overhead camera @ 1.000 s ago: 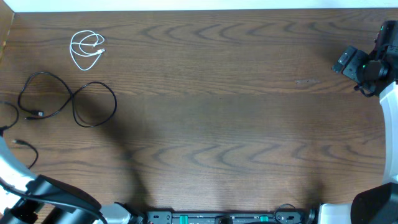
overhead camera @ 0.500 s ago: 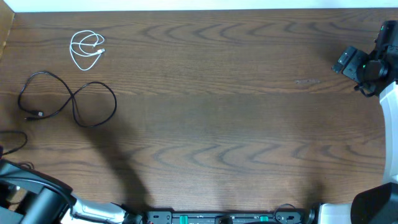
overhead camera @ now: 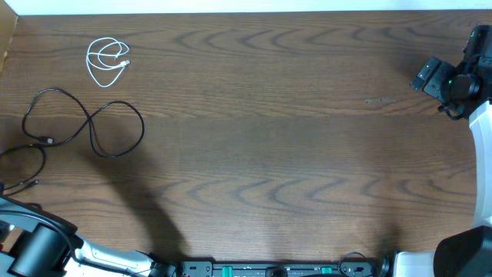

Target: Untangle cables

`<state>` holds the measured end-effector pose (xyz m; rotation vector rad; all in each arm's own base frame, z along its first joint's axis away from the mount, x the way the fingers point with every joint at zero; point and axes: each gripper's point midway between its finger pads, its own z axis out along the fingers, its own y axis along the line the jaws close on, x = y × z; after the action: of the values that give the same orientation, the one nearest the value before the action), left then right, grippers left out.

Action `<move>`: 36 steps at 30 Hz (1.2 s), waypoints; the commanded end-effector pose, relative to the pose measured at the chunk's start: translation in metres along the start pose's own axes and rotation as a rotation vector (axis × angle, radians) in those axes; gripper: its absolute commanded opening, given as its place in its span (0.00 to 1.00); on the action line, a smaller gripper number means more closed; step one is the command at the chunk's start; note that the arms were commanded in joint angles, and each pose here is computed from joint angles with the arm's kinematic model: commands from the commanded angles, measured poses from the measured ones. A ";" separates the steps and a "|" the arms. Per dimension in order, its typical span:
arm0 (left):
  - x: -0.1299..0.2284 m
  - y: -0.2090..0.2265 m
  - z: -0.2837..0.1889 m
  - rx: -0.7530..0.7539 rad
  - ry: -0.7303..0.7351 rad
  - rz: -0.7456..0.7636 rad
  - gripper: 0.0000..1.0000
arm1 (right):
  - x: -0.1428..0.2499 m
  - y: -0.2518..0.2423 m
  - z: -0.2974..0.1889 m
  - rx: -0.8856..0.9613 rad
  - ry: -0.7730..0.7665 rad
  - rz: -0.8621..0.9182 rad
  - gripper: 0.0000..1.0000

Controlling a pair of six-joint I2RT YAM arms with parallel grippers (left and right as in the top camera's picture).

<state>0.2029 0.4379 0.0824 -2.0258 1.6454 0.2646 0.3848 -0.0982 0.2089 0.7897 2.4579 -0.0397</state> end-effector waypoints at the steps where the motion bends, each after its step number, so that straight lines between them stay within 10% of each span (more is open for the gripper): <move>1: -0.005 0.012 0.004 -0.019 0.015 0.002 0.32 | 0.001 -0.001 0.002 0.010 0.003 0.011 0.99; 19: 0.007 0.006 0.014 0.035 0.078 0.059 0.39 | 0.001 -0.001 0.002 0.010 0.003 0.011 0.99; 36: 0.039 0.025 0.056 -0.034 0.176 0.063 0.24 | 0.001 -0.001 0.002 0.010 0.003 0.011 0.99</move>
<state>0.1949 0.4256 0.0085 -2.0907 1.8216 0.1283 0.3848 -0.0982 0.2090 0.7898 2.4574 -0.0401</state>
